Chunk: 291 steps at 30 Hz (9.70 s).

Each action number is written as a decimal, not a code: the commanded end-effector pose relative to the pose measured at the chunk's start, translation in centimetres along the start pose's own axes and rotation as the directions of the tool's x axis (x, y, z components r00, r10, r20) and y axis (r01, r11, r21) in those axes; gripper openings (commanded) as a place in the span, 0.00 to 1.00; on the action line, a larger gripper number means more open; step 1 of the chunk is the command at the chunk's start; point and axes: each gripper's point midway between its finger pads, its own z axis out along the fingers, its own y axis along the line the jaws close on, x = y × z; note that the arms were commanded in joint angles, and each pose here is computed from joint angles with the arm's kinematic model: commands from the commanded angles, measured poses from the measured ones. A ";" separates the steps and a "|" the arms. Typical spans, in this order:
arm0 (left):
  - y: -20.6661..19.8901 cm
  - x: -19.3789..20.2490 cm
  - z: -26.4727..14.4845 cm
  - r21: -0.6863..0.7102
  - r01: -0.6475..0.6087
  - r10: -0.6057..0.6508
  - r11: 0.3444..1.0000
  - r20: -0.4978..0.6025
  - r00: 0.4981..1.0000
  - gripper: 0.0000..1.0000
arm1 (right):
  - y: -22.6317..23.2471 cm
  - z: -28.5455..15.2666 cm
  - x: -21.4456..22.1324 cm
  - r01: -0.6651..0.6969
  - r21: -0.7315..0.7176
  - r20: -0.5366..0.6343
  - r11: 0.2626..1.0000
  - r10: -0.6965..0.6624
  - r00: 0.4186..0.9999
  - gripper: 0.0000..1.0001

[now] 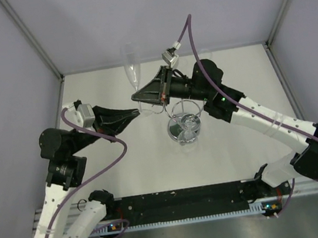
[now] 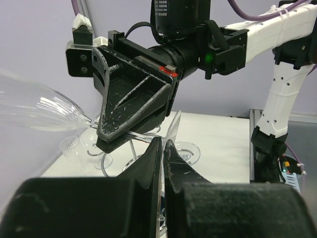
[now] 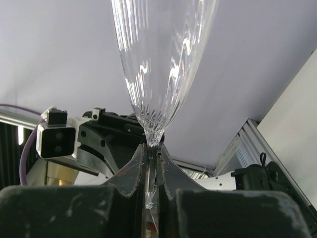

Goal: Take the wine glass off the wine glass rack

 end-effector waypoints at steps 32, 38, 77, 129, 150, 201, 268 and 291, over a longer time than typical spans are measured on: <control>-0.9 -6.5 1.6 -0.035 0.572 -0.570 0.820 0.045 0.820 0.98 | -2.2 -15.3 1.2 0.594 0.258 -0.223 0.762 -0.552 0.804 0.00; -0.2 -4.2 2.8 -0.074 0.753 -0.756 0.654 -0.049 0.652 0.98 | -2.5 -17.9 4.6 0.666 0.165 -0.345 0.728 -0.590 0.730 0.00; -0.7 4.7 2.4 -0.134 0.895 -0.890 0.425 -0.241 0.387 0.98 | -5.0 -19.4 8.5 0.882 0.026 -0.597 0.471 -0.700 0.391 0.00; -1.2 11.4 0.5 -0.256 0.841 -0.862 0.476 -0.326 0.389 0.00 | -9.4 -18.2 8.4 0.899 0.132 -0.721 0.417 -0.582 0.376 0.41; 0.6 14.8 -7.3 -0.637 0.414 -0.753 0.651 -0.468 0.463 0.00 | -6.1 -20.3 5.2 0.913 0.247 -0.616 0.324 -0.675 0.406 0.52; 30.6 25.6 5.7 -0.872 0.053 -0.726 0.487 -0.370 0.579 0.00 | -14.9 -24.6 3.4 0.672 0.677 -0.402 0.300 -0.614 0.679 0.54; 29.7 25.1 3.5 -0.867 -0.173 -0.692 0.467 -0.480 0.539 0.51 | -17.1 -23.8 5.2 0.677 0.652 -0.430 0.341 -0.569 0.701 0.55; 31.2 19.0 1.7 -0.880 -0.290 -0.601 0.377 -0.471 0.646 0.57 | -16.3 -23.2 4.7 0.649 0.666 -0.381 0.369 -0.580 0.720 0.55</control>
